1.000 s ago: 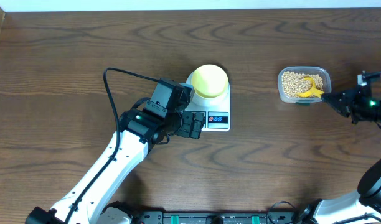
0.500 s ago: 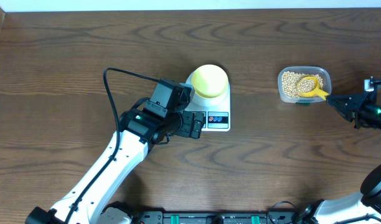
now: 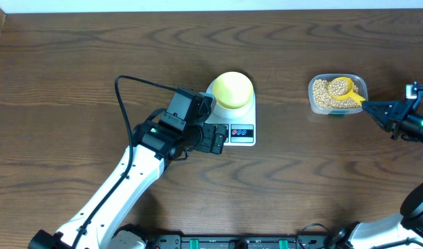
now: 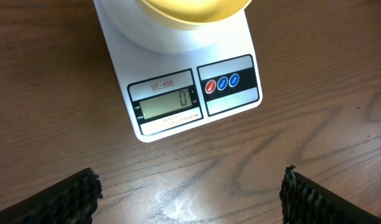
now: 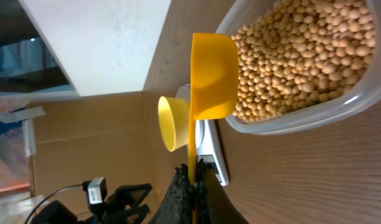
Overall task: Scoop item into bowl and weigh 50g on scale
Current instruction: 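Drag the scoop through the chickpeas to fill it, then lift the filled scoop and carry it left over the yellow bowl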
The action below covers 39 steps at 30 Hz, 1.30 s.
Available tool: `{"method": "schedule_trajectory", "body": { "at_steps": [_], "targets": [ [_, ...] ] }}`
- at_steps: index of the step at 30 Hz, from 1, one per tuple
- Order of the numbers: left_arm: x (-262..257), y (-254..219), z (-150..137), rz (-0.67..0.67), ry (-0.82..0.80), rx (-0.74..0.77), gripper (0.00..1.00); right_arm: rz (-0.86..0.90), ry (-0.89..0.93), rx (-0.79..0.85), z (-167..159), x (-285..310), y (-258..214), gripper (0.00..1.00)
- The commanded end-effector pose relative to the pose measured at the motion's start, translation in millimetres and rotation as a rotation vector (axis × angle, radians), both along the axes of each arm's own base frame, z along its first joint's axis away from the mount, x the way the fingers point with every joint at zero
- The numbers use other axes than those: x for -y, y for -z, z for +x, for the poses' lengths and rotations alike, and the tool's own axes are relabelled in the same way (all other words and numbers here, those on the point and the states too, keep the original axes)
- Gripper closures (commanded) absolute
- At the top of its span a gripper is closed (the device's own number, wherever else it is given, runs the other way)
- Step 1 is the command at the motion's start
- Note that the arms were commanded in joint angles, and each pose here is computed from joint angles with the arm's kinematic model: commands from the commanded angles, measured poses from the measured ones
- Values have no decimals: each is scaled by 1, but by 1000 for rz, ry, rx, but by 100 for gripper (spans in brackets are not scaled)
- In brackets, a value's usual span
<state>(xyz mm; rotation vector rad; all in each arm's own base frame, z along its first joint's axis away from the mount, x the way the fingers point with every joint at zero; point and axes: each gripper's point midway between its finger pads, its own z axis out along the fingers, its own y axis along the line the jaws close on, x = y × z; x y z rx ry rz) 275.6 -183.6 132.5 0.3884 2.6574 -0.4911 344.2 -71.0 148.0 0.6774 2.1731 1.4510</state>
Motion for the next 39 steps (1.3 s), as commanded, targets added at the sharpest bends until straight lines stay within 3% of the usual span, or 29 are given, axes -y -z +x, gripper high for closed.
{"method": "schedule_trajectory", "body": {
  "at_steps": [1,23,39],
  "targets": [
    [1,-1,-3,-10,10,2,6,61,-6,49,1,-3,-9,99],
    [1,-1,-3,-10,10,2,6,140,-180,66,10,-69,-21,99],
    [1,-1,-3,-10,10,2,6,196,-273,1,34,-121,-28,99]
  ]
}}
